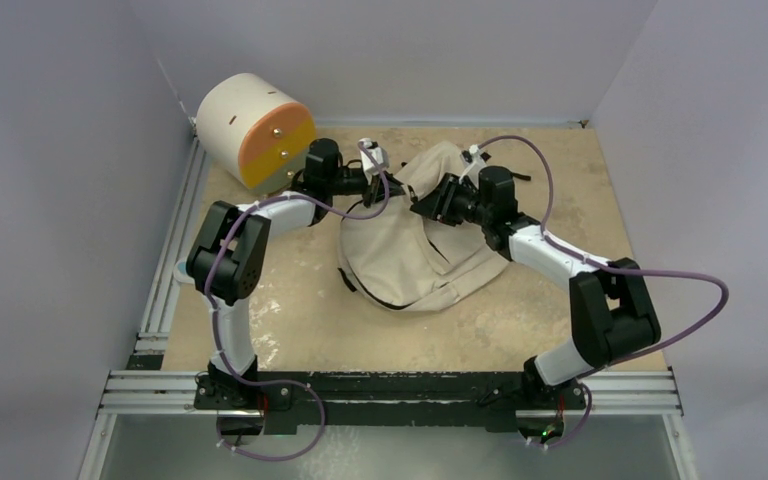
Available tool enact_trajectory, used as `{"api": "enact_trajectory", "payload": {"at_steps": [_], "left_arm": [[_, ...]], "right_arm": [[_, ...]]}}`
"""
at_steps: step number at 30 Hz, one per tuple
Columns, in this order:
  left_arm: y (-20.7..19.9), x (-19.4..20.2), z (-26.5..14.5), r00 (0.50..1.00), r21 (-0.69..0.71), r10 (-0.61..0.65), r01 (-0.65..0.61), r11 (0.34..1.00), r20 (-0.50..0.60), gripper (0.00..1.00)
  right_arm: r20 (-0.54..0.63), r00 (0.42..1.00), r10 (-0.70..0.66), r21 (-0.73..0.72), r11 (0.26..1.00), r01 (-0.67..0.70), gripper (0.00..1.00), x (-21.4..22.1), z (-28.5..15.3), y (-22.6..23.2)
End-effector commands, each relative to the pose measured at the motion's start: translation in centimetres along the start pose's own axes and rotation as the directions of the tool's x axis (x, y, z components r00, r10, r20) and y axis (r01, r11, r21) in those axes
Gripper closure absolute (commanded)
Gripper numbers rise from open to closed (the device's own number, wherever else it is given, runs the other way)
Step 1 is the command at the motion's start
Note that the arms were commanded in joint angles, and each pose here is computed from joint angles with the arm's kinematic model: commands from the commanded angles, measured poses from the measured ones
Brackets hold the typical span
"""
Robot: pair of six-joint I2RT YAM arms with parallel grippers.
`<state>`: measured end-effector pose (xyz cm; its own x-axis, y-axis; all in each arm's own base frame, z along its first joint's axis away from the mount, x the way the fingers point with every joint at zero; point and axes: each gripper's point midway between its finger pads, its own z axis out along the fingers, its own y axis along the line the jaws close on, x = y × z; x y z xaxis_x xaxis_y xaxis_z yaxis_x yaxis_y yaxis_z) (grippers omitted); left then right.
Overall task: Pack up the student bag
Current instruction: Zip the student bag at the center of the board.
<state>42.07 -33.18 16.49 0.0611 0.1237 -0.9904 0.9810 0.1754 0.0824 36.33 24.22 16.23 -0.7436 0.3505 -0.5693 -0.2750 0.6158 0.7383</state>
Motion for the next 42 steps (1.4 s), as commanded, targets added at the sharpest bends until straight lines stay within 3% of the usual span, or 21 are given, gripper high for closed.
{"api": "enact_trajectory", "payload": {"at_steps": [1, 7, 12, 16, 21, 23, 26, 29, 33, 39, 42], "left_arm": [[-1.2, -4.2, 0.3, 0.992, 0.04, 0.105, -0.108, 0.993, 0.073, 1.0], [-1.4, -4.2, 0.3, 0.992, 0.046, 0.105, -0.108, 0.993, 0.074, 1.0], [-1.4, -4.1, 0.3, 0.992, 0.042, 0.103, -0.106, 0.993, 0.071, 1.0], [-1.0, -4.1, 0.3, 0.993, 0.026, 0.093, -0.095, 0.995, 0.071, 1.0], [-0.8, -4.5, 0.3, 0.992, 0.017, 0.098, -0.1, 0.995, 0.076, 0.73], [-1.1, -4.7, 0.3, 0.991, 0.033, 0.109, -0.112, 0.993, 0.082, 0.52], [-1.3, -4.8, 0.4, 0.99, 0.057, 0.111, -0.116, 0.992, 0.086, 0.47], [-1.3, -4.7, 0.6, 0.991, 0.083, 0.106, -0.112, 0.99, 0.081, 0.51], [-1.1, -4.5, 0.9, 0.993, 0.098, 0.095, -0.101, 0.99, 0.071, 0.68], [-1.1, -4.6, 0.7, 0.991, 0.107, 0.11, -0.117, 0.987, 0.069, 0.75], [-0.8, -4.6, 0.6, 0.992, 0.101, 0.111, -0.117, 0.988, 0.061, 0.97]], "right_arm": [[0.039, 0.998, -0.059, -0.068, 0.996, 0.061, 0.64, -2.1, 0.3, 2.1], [0.027, 0.998, -0.054, -0.066, 0.996, 0.055, 0.78, -2.0, 0.6, 1.9], [0.035, 0.998, -0.055, -0.057, 0.997, 0.057, 0.98, -2.2, 0.4, 1.9], [0.041, 0.997, -0.067, -0.044, 0.997, 0.069, 1.0, -2.3, 0.0, 2.1], [0.035, 0.996, -0.085, -0.043, 0.995, 0.086, 1.0, -2.4, -0.2, 2.2], [0.03, 0.995, -0.091, -0.046, 0.995, 0.092, 1.0, -2.4, -0.1, 2.3], [0.026, 0.995, -0.094, -0.051, 0.994, 0.095, 1.0, -2.4, -0.2, 2.4], [0.019, 0.995, -0.098, -0.054, 0.994, 0.099, 1.0, -2.3, -0.2, 2.5], [0.011, 0.994, -0.105, -0.048, 0.993, 0.105, 1.0, -2.2, -0.3, 2.4], [0.002, 0.993, -0.116, -0.016, 0.993, 0.116, 1.0, -1.7, -0.6, 1.7], [-0.002, 0.993, -0.12, -0.008, 0.993, 0.12, 1.0, -1.5, -0.8, 1.4]]}}
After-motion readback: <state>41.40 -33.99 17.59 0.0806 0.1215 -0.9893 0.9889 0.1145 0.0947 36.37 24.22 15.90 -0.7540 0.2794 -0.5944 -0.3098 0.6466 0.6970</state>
